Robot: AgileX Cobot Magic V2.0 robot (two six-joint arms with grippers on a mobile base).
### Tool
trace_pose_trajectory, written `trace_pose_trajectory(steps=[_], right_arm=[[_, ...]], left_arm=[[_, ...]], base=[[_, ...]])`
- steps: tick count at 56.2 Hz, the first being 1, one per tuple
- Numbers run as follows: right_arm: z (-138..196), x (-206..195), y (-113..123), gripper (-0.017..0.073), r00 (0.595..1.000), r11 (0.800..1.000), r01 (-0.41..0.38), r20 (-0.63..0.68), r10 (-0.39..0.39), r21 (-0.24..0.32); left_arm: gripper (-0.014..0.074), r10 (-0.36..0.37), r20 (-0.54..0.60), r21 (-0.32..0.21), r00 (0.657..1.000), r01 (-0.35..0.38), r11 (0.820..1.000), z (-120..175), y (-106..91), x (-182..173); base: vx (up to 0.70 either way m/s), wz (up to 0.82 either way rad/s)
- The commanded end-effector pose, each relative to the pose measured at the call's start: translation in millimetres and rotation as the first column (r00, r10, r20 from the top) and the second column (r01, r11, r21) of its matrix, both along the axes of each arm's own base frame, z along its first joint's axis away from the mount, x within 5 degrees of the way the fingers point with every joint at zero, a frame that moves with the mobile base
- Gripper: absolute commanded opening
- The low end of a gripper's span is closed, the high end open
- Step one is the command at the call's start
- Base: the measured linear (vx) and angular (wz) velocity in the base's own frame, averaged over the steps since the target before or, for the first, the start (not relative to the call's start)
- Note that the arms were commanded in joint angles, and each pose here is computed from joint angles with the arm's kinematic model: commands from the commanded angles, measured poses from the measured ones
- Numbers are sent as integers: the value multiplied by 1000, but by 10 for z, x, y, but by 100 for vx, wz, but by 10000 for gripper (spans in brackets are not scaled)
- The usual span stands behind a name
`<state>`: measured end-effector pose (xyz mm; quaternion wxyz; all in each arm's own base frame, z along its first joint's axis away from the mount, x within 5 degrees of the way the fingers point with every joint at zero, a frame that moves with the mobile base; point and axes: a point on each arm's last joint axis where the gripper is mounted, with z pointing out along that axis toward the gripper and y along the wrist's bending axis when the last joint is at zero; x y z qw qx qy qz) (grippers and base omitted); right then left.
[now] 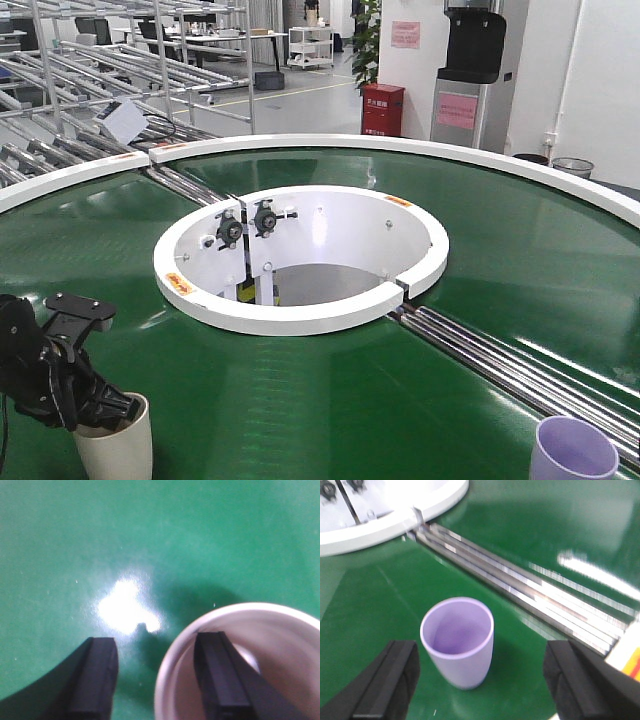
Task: Grab cup from conveyor and place in blue bin
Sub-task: 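Lower the left gripper over the cream cup and the right over the lavender cup, then close both grippers on the rims of the two cups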
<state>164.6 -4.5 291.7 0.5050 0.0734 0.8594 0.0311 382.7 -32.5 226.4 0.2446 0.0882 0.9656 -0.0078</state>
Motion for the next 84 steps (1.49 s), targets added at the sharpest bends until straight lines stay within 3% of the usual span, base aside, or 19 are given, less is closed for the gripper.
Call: trace_pose_trajectory(steps=[1, 8, 12, 24, 32, 38, 50, 63, 84], right_arm=[[196, 170, -18, 559, 999, 1000, 17, -33, -16, 10], [211, 460, -57, 559, 971, 999, 13, -237, -22, -39], [227, 658, -69, 559, 946, 999, 17, -323, -28, -37], [329, 1220, -110, 559, 923, 998, 11, -383, -37, -69], [267, 1478, -125, 549, 874, 996, -16, -485, -28, -86], [149, 1629, -142, 538, 851, 993, -42, -524, -23, -110], [-103, 1784, -146, 498, 819, 993, -53, -573, -18, -107], [-316, 1919, -164, 427, 806, 990, -68, -591, -21, -127], [-389, 1949, -160, 208, 797, 990, -76, -603, -13, -122]], left_arm=[[411, 6, 124, -18, 992, -4, 1000, 294, -3, 27], [334, 5, 123, -18, 992, -3, 1000, 294, -3, 26], [269, 6, 123, -18, 992, -4, 1000, 294, -3, 26], [81, 6, 121, -18, 993, -4, 1000, 293, -3, 24], [-8, 6, 117, -18, 993, -4, 1000, 291, -3, 21], [-9, 5, 110, -17, 994, -3, 1000, 287, -2, 16], [-8, 5, 110, -17, 994, -3, 1000, 287, -2, 16], [-8, 5, 110, -17, 994, -3, 1000, 287, -2, 16], [-8, 5, 110, -17, 994, -3, 1000, 287, -2, 16]], base=[[0, 0], [0, 0], [0, 0], [0, 0], [0, 0], [0, 0], [0, 0], [0, 0], [0, 0]])
